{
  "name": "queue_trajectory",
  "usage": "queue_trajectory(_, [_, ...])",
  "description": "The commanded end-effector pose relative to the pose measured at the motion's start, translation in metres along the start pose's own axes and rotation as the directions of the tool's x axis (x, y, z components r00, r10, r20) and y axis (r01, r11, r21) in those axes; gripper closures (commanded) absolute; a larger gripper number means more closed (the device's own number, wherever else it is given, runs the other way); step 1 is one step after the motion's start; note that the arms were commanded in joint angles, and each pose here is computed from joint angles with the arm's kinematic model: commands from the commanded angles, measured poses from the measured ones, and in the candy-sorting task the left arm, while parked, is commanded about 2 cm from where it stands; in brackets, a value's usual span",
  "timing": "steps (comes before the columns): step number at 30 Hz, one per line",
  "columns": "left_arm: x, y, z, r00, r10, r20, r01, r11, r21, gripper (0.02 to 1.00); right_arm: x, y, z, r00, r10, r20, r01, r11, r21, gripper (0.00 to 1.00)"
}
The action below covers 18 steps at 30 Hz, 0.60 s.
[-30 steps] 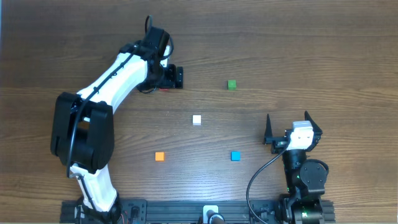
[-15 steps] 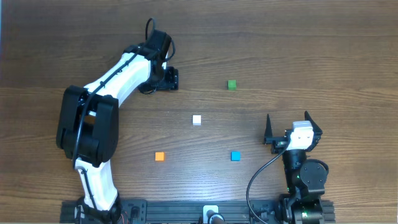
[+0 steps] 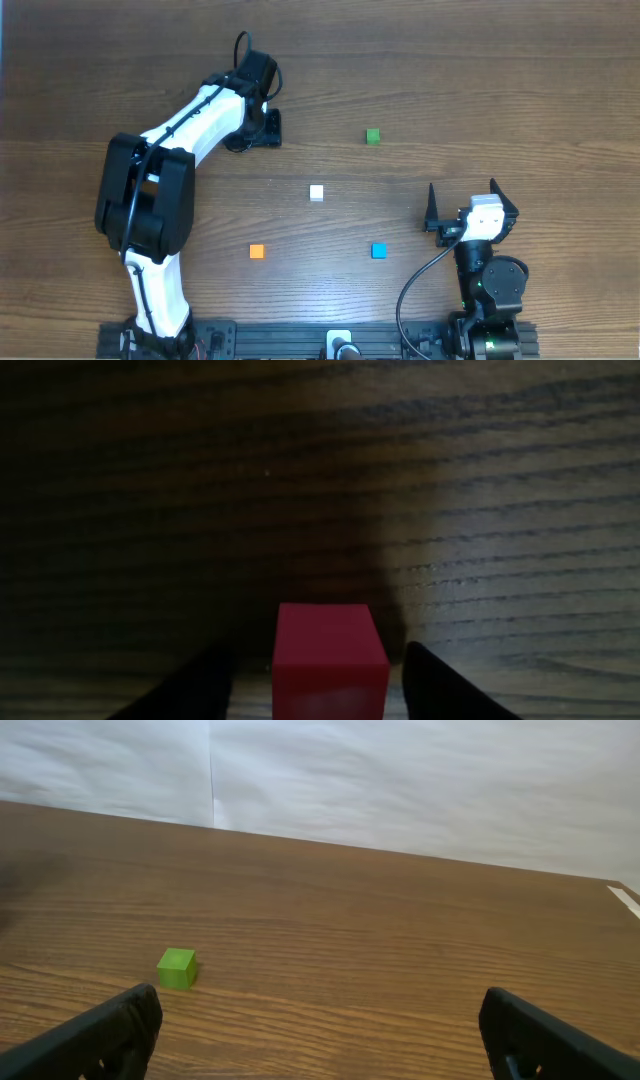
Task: Stack Cubes
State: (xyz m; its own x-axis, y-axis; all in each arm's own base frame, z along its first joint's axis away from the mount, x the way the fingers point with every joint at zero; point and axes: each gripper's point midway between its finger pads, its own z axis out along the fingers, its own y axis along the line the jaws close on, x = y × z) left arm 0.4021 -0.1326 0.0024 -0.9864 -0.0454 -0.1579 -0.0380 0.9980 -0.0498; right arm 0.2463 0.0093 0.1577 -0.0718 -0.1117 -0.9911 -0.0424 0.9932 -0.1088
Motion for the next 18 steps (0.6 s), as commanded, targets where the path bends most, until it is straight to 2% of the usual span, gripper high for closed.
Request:
queue_trajectory(1, [-0.0043, 0.0002, 0.0056, 1.000, -0.011, 0.006, 0.011, 1.000, -0.010, 0.509, 0.0009, -0.0019, -0.0002, 1.000, -0.002, 0.002, 0.002, 1.000, 0.012, 0.007])
queue_trajectory(6, [-0.0041, -0.0001, 0.0056, 1.000, -0.011, 0.005, 0.011, 1.000, -0.010, 0.564, 0.0009, -0.0019, -0.0002, 1.000, -0.002, 0.002, 0.002, 1.000, 0.012, 0.007])
queue_trajectory(11, [-0.0040, -0.0002, 0.0056, 1.000, -0.011, 0.005, 0.011, 1.000, -0.009, 0.676, 0.0009, -0.0019, -0.0002, 1.000, -0.002, 0.002, 0.002, 1.000, 0.012, 0.009])
queue_trajectory(16, [-0.0041, -0.0002, 0.0056, 1.000, -0.011, 0.005, 0.011, 1.000, -0.009, 0.726, 0.0009, -0.0019, -0.0002, 1.000, -0.002, 0.002, 0.002, 1.000, 0.012, 0.007])
queue_trajectory(18, [-0.0042, -0.0002, 0.0056, 1.000, -0.011, 0.006, 0.011, 1.000, -0.009, 0.774, 0.0009, -0.0019, -0.0002, 1.000, -0.002, 0.002, 0.002, 1.000, 0.012, 0.009])
